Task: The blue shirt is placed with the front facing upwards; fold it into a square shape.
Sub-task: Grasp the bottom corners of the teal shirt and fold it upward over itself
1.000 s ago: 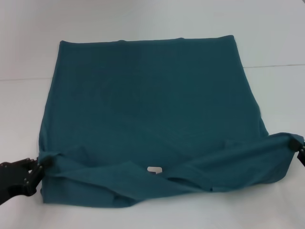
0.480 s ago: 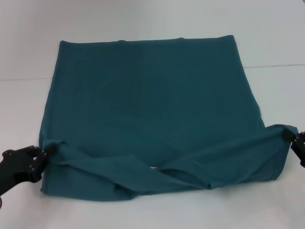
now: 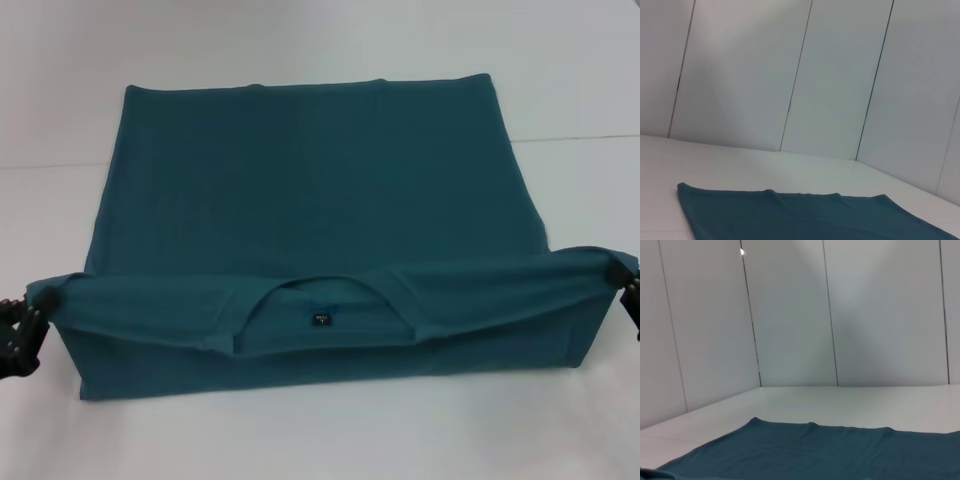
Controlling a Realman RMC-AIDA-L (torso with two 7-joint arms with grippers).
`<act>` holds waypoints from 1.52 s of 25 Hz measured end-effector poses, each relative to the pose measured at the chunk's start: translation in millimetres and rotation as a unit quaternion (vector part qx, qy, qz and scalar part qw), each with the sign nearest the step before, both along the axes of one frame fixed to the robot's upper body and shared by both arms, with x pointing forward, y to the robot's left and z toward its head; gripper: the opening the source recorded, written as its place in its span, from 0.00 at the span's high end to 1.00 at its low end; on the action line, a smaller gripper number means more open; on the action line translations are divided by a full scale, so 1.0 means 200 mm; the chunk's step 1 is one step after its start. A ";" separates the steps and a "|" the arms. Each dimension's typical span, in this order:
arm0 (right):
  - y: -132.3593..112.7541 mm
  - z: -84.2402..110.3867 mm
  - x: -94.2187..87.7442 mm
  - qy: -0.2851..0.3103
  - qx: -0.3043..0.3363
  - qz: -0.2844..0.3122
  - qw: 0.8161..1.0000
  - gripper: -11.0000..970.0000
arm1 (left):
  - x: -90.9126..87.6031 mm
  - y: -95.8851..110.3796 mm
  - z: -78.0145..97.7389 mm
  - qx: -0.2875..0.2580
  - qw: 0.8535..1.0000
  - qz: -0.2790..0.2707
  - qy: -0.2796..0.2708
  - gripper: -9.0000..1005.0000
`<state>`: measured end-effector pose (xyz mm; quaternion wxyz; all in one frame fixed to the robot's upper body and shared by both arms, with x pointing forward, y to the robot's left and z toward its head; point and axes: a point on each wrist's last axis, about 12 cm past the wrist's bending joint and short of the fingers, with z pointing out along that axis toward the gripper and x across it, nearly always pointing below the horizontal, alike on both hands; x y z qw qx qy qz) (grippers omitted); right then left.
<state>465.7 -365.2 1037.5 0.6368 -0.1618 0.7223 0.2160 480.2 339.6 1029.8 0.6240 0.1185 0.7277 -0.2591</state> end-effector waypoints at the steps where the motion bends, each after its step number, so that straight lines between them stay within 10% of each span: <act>1: 0.00 0.00 0.01 0.000 -0.001 -0.001 1.000 0.95 | 0.01 0.00 0.00 0.001 1.000 0.001 0.001 0.94; 38: 0.08 0.09 0.45 0.013 -0.063 -0.040 0.997 0.95 | 0.46 -0.15 0.11 0.027 0.998 0.065 0.001 0.94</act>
